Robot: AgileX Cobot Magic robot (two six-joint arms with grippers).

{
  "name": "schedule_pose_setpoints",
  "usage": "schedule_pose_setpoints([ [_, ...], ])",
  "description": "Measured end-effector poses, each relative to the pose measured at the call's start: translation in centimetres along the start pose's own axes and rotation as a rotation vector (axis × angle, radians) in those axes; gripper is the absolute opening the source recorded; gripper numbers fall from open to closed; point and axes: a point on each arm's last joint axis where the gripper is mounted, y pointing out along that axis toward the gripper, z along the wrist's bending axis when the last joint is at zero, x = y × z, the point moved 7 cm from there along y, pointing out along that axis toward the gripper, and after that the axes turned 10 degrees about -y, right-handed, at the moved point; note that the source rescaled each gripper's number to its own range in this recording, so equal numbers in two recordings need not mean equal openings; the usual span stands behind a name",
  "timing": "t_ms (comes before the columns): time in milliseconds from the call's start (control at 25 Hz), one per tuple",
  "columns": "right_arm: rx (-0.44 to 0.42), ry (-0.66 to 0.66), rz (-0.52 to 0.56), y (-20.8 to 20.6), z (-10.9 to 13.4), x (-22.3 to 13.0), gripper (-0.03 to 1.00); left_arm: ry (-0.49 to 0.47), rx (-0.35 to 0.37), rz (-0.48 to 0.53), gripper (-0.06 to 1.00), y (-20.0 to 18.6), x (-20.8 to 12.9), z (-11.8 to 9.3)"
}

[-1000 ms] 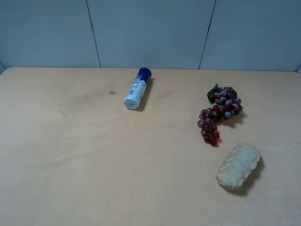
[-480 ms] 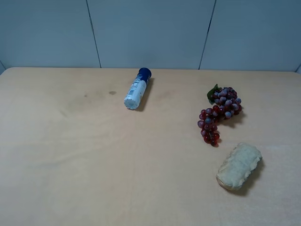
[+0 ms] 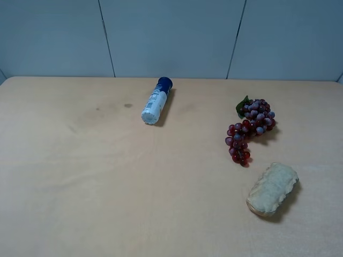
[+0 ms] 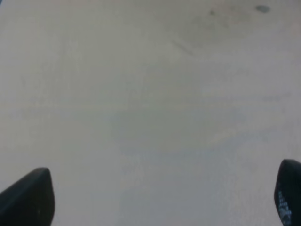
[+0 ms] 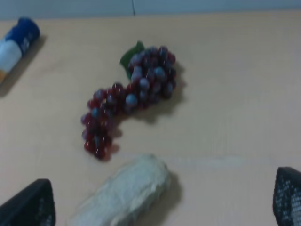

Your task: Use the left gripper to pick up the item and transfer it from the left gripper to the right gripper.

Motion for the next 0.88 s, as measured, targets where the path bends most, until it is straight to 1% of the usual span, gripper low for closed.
schedule_pose_setpoints([
  [120, -0.002, 0.009, 0.023, 0.96, 0.05, -1.04, 1.00, 0.000, 0.000, 0.000, 0.90, 0.00, 0.00, 0.00],
  [320, -0.018, 0.020, 0.024, 1.04, -0.21, -1.11, 1.00, 0.000, 0.000, 0.000, 0.90, 0.00, 0.00, 0.00],
  [760, -0.022, 0.030, 0.025, 1.07, -0.25, -1.13, 1.00, 0.000, 0.000, 0.000, 0.90, 0.00, 0.00, 0.00],
  [880, -0.072, 0.055, 0.031, 1.05, -0.58, -1.18, 1.00, 0.000, 0.000, 0.000, 0.90, 0.00, 0.00, 0.00],
])
